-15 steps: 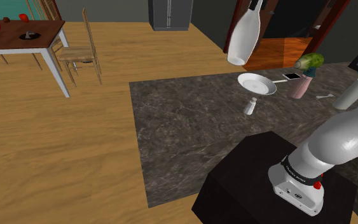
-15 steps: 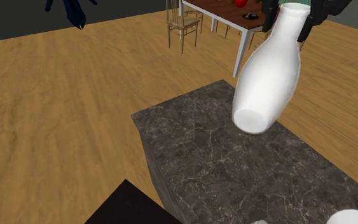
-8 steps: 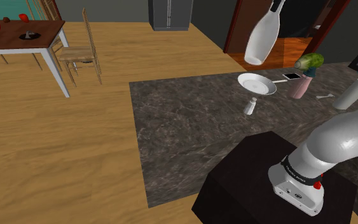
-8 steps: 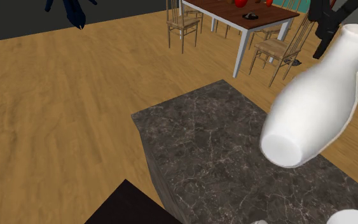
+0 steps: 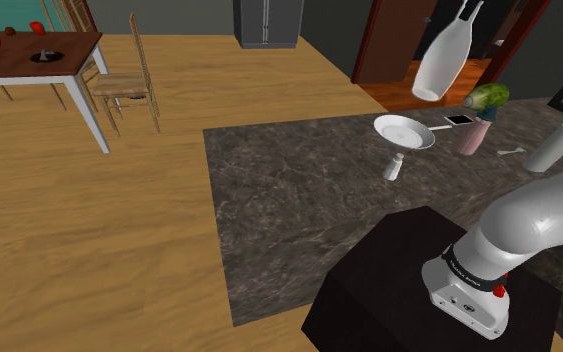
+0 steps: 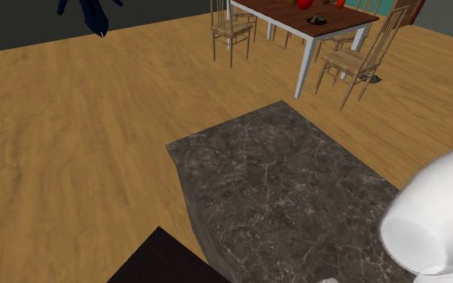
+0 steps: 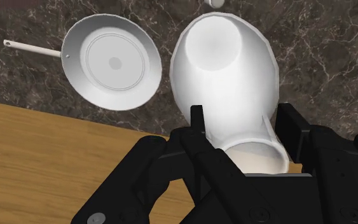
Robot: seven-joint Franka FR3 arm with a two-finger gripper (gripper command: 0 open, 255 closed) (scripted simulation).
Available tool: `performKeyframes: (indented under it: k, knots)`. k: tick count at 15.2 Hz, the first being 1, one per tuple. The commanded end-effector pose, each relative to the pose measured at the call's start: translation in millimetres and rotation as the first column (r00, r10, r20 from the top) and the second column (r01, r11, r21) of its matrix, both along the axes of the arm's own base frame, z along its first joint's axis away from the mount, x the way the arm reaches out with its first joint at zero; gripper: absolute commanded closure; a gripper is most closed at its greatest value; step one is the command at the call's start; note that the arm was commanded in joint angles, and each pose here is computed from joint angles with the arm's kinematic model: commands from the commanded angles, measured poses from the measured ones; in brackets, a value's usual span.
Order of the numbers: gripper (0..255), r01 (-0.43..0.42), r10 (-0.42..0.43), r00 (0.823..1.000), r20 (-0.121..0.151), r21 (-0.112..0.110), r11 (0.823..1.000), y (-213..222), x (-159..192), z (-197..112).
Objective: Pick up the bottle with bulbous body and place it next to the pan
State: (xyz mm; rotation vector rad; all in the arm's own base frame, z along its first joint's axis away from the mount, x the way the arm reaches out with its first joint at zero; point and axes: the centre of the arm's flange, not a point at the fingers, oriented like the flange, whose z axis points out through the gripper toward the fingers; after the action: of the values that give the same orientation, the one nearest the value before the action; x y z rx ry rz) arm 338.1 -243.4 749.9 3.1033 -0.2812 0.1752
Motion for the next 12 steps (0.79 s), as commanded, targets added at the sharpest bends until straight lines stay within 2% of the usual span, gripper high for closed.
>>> performKeyframes:
  k: [1,9,12]
  knots:
    - [255,-0.002,0.002,1.0,0.0,-0.001,1.0,-25.0,-12.7,0.2]
    - [255,-0.002,0.002,1.0,0.0,-0.001,1.0,-122.3,-67.0,0.6]
    - [255,-0.002,0.002,1.0,0.0,-0.001,1.0,-122.3,-67.0,-15.2]
